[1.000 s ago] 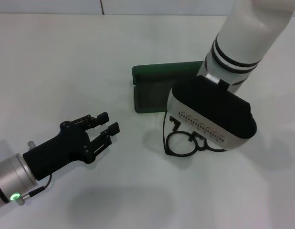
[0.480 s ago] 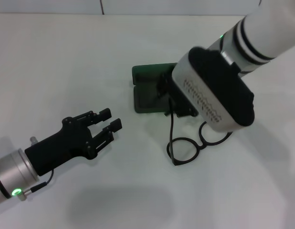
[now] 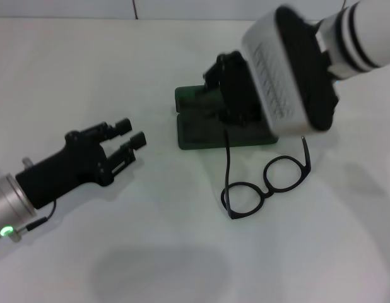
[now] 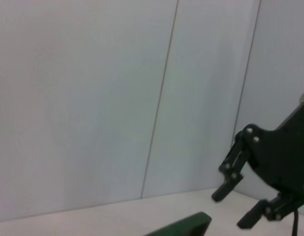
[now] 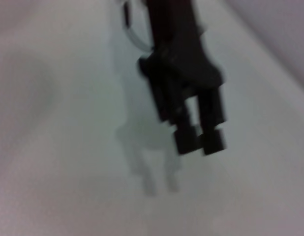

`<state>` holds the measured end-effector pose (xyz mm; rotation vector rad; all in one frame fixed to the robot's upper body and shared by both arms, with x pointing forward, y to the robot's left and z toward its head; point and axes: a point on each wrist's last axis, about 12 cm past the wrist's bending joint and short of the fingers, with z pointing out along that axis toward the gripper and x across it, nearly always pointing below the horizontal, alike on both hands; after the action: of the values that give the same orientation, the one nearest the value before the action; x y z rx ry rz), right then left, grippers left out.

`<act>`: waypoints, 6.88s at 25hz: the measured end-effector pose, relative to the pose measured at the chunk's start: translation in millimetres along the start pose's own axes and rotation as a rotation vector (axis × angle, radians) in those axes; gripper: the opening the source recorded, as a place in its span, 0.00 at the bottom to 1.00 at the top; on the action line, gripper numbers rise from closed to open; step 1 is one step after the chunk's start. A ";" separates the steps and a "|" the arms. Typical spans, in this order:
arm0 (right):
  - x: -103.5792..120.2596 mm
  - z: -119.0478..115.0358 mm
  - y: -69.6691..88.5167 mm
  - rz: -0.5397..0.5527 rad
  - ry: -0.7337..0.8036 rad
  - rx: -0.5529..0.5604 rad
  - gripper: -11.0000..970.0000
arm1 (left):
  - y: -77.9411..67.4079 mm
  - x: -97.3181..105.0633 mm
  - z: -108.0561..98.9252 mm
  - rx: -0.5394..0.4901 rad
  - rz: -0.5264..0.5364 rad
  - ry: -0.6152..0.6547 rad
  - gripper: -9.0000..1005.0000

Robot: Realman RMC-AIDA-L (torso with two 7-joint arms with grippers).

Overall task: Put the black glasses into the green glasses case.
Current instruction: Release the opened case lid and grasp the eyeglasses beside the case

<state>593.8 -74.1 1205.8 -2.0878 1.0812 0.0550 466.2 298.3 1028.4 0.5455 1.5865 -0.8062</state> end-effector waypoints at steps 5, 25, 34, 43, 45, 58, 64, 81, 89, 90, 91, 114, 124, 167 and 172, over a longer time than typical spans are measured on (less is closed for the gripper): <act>3.0 -33.1 -11.1 0.178 -0.159 0.121 0.36 | 7.4 -12.9 4.6 0.011 -0.015 -0.022 0.41; 63.8 -149.7 26.9 0.629 -0.538 0.580 0.36 | 26.2 -61.2 27.0 0.129 -0.030 -0.129 0.41; 91.7 -186.1 65.3 0.780 -0.696 0.689 0.36 | 24.1 -90.1 1.8 0.278 -0.116 -0.136 0.41; 112.5 -214.4 122.3 0.866 -0.850 0.693 0.36 | 12.8 -89.4 -12.3 0.355 -0.187 -0.033 0.41; 113.1 -215.3 135.2 0.892 -0.854 0.684 0.36 | 6.8 -81.4 -7.5 0.381 -0.217 0.002 0.41; 110.4 -206.8 165.0 0.928 -0.919 0.577 0.36 | -13.4 -28.7 31.3 0.329 -0.205 0.115 0.50; 111.5 -205.7 167.0 0.936 -0.916 0.577 0.36 | -18.8 -18.4 33.1 0.327 -0.229 0.127 0.50; 123.9 -205.4 191.2 0.959 -0.958 0.654 0.36 | -32.8 -2.4 69.7 0.344 -0.182 0.121 0.49; 128.0 -201.2 196.7 0.951 -0.979 0.705 0.36 | -34.9 -2.5 74.1 0.355 -0.188 0.121 0.49; 128.7 -200.4 197.2 0.952 -0.984 0.712 0.36 | -35.1 -2.3 74.2 0.355 -0.189 0.121 0.49; 129.2 -199.8 197.5 0.951 -0.986 0.717 0.36 | -35.3 -1.9 74.2 0.354 -0.190 0.122 0.49; 132.2 -198.1 198.9 0.958 -0.991 0.739 0.36 | -39.2 -1.1 81.2 0.378 -0.201 0.136 0.25; 132.8 -197.4 198.8 0.961 -0.985 0.738 0.35 | -40.1 -1.1 81.1 0.379 -0.210 0.132 0.18; 113.8 -69.5 138.1 1.215 -0.812 0.120 0.35 | -52.2 -80.8 84.0 0.799 -0.165 -0.212 0.04; 117.4 -78.0 140.8 1.378 -0.865 0.078 0.35 | -56.6 -74.4 80.6 0.804 -0.037 -0.238 0.04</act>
<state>545.8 -252.8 1131.9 -0.6932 1.6064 1.3715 490.2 207.7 1108.6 0.9449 1.0139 -1.4867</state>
